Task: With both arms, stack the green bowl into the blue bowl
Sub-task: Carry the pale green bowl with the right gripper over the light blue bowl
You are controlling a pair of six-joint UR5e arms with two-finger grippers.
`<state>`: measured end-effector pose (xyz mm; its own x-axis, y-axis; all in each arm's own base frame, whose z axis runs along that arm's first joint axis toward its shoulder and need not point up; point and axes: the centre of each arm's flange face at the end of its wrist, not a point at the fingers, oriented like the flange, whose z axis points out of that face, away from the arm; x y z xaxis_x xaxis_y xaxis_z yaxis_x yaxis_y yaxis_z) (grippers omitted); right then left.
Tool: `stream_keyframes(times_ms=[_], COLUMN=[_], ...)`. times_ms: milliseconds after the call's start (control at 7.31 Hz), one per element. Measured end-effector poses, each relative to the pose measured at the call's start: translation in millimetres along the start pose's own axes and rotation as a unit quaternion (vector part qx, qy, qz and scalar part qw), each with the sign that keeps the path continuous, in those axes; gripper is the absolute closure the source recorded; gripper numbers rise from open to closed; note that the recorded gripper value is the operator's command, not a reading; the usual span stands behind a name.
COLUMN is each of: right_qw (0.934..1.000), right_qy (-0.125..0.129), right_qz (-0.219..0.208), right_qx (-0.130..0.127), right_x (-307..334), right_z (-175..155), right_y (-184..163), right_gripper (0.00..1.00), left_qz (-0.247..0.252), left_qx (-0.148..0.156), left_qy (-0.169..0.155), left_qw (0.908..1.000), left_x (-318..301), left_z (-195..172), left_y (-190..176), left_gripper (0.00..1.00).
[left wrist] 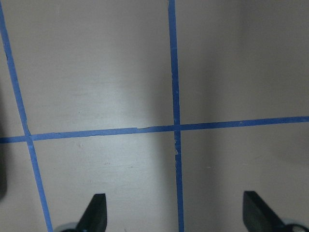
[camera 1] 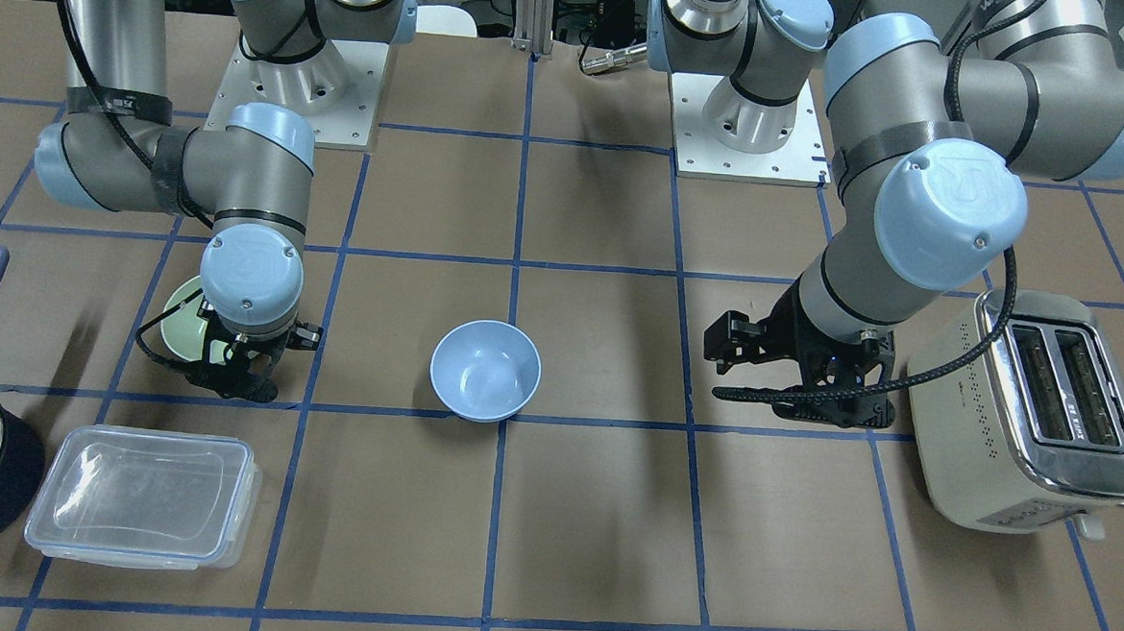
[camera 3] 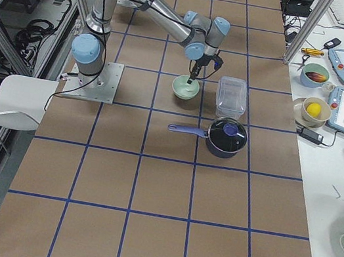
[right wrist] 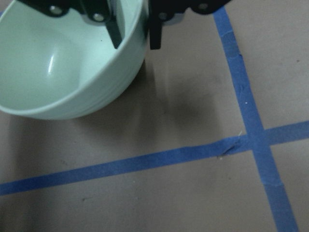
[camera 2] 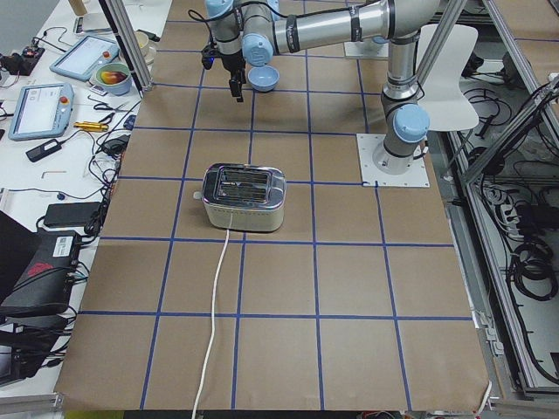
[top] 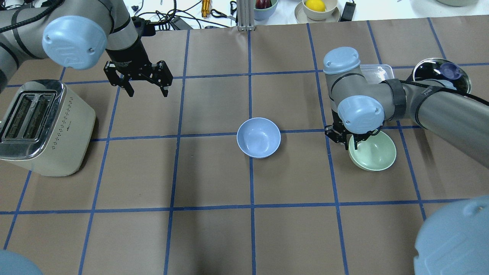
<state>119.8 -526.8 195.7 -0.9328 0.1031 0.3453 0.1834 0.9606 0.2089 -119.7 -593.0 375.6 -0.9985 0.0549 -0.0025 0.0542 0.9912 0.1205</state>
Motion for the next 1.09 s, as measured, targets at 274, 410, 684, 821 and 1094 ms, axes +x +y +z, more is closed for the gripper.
stream_keyframes(times_ms=[274,410,684,821,1094], right_qw=[1.0,0.9999,0.9993,0.9976,0.9909], right_qy=[0.0,-0.002,-0.027,-0.058,-0.119], right_qz=[0.004,0.006,0.018,0.026,0.048], right_qx=[0.007,0.011,0.02,0.028,0.041], right_x=[4,8,15,6,-41], right_z=[-14,-33,-104,-141,-191], right_y=[-3,-6,-14,-14,5], right_gripper=[1.0,1.0,1.0,1.0,1.0], left_qz=[0.0,0.001,0.001,0.001,-0.001], left_qx=[0.0,0.0,0.002,0.004,0.01], left_qy=[0.0,0.0,0.0,-0.001,-0.002], left_qw=[1.0,1.0,1.0,1.0,0.9999], left_x=[1,2,3,2,-2], left_z=[0,0,-2,-5,-11], left_y=[0,1,1,1,2], left_gripper=[0.0,0.0,0.0,0.0,0.0])
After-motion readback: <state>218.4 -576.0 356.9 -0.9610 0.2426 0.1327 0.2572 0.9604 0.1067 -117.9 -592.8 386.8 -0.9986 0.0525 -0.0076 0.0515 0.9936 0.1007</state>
